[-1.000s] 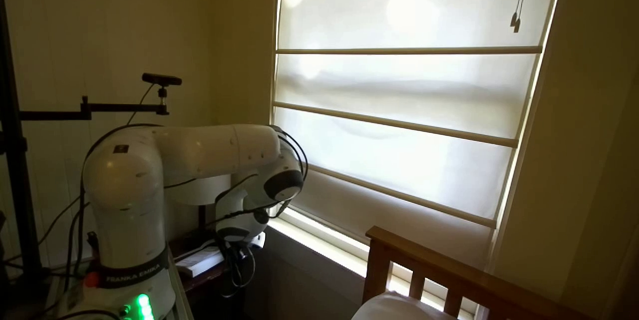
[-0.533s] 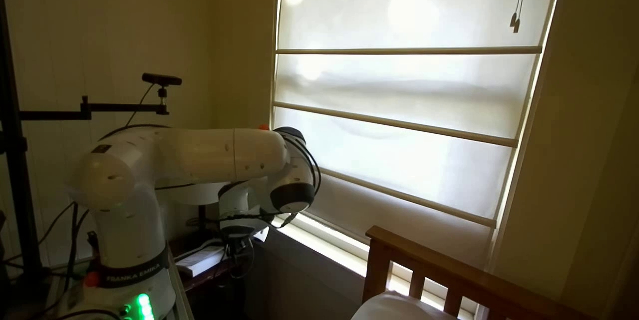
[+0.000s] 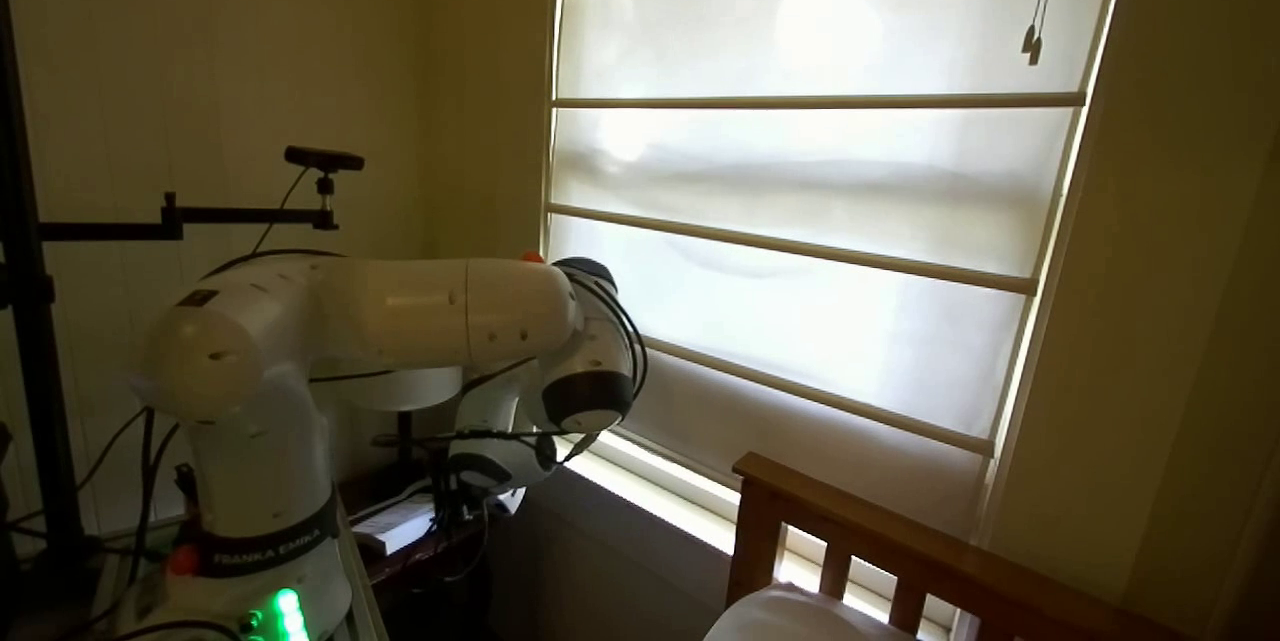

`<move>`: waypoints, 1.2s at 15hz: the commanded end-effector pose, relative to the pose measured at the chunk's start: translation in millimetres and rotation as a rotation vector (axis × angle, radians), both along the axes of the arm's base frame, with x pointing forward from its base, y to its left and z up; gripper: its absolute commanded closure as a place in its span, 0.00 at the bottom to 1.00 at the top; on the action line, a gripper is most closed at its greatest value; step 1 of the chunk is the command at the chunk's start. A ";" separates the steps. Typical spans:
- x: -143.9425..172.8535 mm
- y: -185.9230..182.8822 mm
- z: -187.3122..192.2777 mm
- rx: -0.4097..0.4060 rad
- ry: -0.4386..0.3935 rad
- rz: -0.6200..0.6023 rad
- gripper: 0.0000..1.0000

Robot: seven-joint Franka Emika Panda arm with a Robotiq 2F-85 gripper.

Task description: Put the book on the headboard

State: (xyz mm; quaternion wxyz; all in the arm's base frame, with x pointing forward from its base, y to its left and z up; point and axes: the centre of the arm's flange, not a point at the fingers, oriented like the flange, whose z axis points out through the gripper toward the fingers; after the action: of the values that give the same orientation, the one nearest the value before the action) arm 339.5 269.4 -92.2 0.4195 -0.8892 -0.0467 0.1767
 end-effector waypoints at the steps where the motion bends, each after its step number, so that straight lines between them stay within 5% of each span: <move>1: 0.2 -0.1 -3.0 -0.003 0.007 0.003 0.00; 9: 12.7 7.0 -47.8 -0.003 0.113 0.140 0.00; 18: 19.0 39.9 -91.4 0.131 0.208 0.346 0.00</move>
State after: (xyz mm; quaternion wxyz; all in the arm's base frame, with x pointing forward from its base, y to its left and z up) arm 349.7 288.5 -141.8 0.4329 -0.8339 -0.1486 0.3085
